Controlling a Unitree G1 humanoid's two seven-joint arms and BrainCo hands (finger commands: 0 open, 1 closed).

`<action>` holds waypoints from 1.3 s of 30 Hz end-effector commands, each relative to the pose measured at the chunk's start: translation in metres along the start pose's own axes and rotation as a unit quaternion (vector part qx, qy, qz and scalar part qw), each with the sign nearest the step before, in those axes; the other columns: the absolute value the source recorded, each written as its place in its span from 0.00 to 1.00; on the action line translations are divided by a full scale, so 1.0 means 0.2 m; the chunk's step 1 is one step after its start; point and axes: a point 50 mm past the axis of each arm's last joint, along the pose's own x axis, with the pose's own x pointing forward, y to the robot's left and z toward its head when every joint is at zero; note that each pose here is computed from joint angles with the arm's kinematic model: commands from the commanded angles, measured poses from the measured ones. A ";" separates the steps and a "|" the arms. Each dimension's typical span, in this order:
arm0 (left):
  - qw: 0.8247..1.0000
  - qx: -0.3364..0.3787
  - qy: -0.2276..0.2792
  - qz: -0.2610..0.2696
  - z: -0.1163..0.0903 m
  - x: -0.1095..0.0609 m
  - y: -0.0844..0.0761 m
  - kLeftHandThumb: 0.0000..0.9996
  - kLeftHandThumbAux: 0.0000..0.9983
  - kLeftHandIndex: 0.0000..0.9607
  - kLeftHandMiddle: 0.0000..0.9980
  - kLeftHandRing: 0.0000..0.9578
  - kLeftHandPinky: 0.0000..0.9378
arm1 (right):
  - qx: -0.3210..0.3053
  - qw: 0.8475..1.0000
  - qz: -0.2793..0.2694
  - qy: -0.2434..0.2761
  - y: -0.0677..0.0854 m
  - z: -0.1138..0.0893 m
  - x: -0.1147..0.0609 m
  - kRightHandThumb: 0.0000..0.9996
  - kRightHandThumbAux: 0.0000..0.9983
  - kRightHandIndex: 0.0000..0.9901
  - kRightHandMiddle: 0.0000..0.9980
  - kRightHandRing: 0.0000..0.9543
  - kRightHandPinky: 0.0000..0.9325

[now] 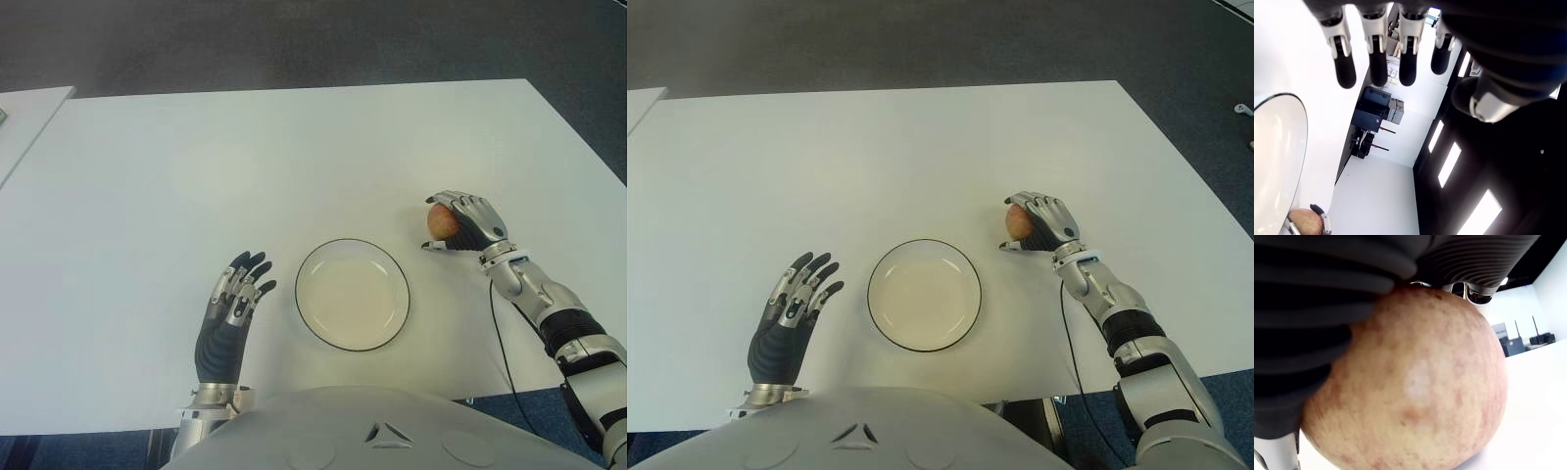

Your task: Put the apples into the plate.

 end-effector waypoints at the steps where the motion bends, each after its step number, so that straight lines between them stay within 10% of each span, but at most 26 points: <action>1: 1.000 -0.009 0.010 -0.002 -0.01 -0.01 -0.01 0.27 0.51 0.16 0.18 0.19 0.25 | -0.002 1.000 0.012 0.006 0.00 -0.02 -0.02 0.73 0.71 0.44 0.92 0.93 0.95; 16: 1.000 -0.008 0.006 -0.001 0.00 -0.02 0.00 0.26 0.51 0.16 0.19 0.19 0.25 | -0.015 0.999 -0.020 -0.023 -0.16 0.00 0.07 0.73 0.71 0.44 0.90 0.92 0.93; 39: 1.000 -0.026 0.002 -0.003 0.00 -0.02 0.01 0.28 0.53 0.16 0.19 0.19 0.24 | 0.018 1.000 0.001 -0.020 -0.17 0.03 0.08 0.74 0.71 0.45 0.89 0.92 0.92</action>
